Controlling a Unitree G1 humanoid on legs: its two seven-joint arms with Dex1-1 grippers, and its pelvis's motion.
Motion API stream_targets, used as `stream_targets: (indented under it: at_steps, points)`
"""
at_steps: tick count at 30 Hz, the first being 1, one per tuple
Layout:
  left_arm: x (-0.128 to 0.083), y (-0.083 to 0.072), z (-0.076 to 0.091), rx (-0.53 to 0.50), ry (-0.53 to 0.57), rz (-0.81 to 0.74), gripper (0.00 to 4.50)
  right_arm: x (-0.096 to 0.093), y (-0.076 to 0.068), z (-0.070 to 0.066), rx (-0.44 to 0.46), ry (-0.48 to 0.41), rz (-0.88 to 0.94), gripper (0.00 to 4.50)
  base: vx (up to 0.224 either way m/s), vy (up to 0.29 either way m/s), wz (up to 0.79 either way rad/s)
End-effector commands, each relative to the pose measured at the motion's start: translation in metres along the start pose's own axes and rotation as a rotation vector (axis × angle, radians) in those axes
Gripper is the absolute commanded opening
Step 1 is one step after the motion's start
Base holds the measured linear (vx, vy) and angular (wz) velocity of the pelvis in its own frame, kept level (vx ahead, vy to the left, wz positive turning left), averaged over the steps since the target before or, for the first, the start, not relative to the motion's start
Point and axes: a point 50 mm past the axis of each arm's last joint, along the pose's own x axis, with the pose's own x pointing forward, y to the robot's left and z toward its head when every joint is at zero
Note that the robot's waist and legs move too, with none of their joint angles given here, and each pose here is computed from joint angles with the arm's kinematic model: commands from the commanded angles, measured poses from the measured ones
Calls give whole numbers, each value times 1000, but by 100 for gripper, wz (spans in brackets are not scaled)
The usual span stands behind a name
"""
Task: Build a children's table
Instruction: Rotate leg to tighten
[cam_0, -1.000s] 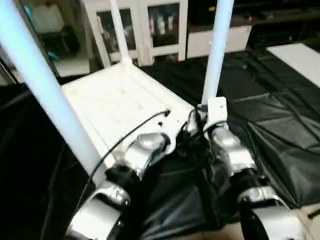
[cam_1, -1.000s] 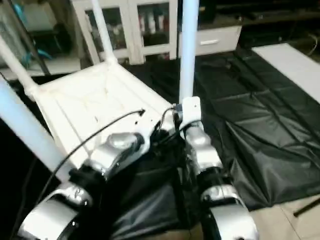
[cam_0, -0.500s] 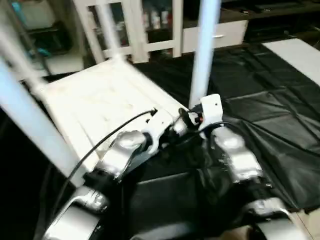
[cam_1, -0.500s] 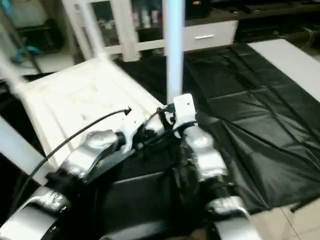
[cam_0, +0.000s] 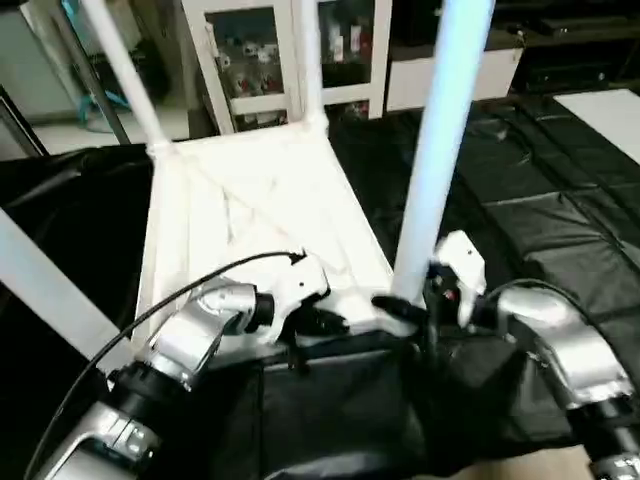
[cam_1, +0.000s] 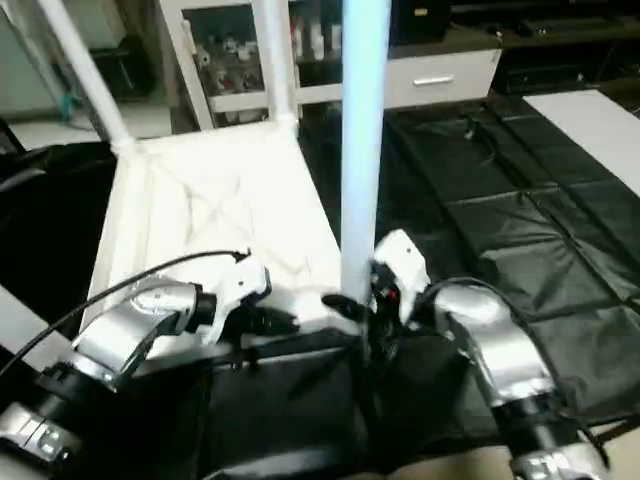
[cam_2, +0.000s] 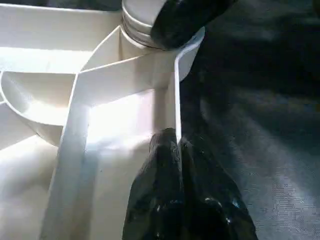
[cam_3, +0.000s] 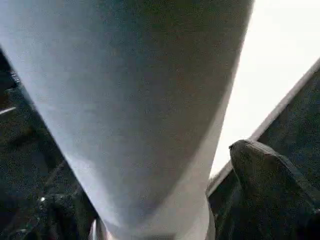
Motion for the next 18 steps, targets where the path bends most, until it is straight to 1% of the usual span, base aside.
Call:
stream_targets:
  at_steps: [1,4,5,6,7,8,11,12,15,18]
  points:
    - [6,-12,-7,-11,35,-104,0,-6,-1,-5,2,32,8,408,0,0,0]
    - [5,-11,-6,-5,44,-104,0,-8,2,-10,-15,75,59,408,0,0,0]
    - [5,-11,-6,-5,44,-104,0,-8,2,-10,-15,75,59,408,0,0,0]
    - [5,-9,-5,-6,43,-98,0,-9,2,-12,-15,81,61,391,0,0,0]
    - [5,-9,-5,-6,43,-98,0,-9,2,-12,-15,81,61,391,0,0,0]
    - [5,-9,-4,-6,44,-97,0,-10,2,-12,-10,81,67,372,0,0,0]
    - [5,-8,-2,-6,41,-92,0,-10,1,-15,-16,98,67,360,0,0,0]
    - [5,-7,-2,-5,40,-87,0,-11,1,-16,-19,104,68,336,0,0,0]
    - [3,-6,0,-3,36,-73,0,-11,-1,-17,-30,114,73,317,0,0,0]
    - [2,-6,-2,-7,37,-70,0,-9,-3,-17,-29,112,67,288,0,0,0]
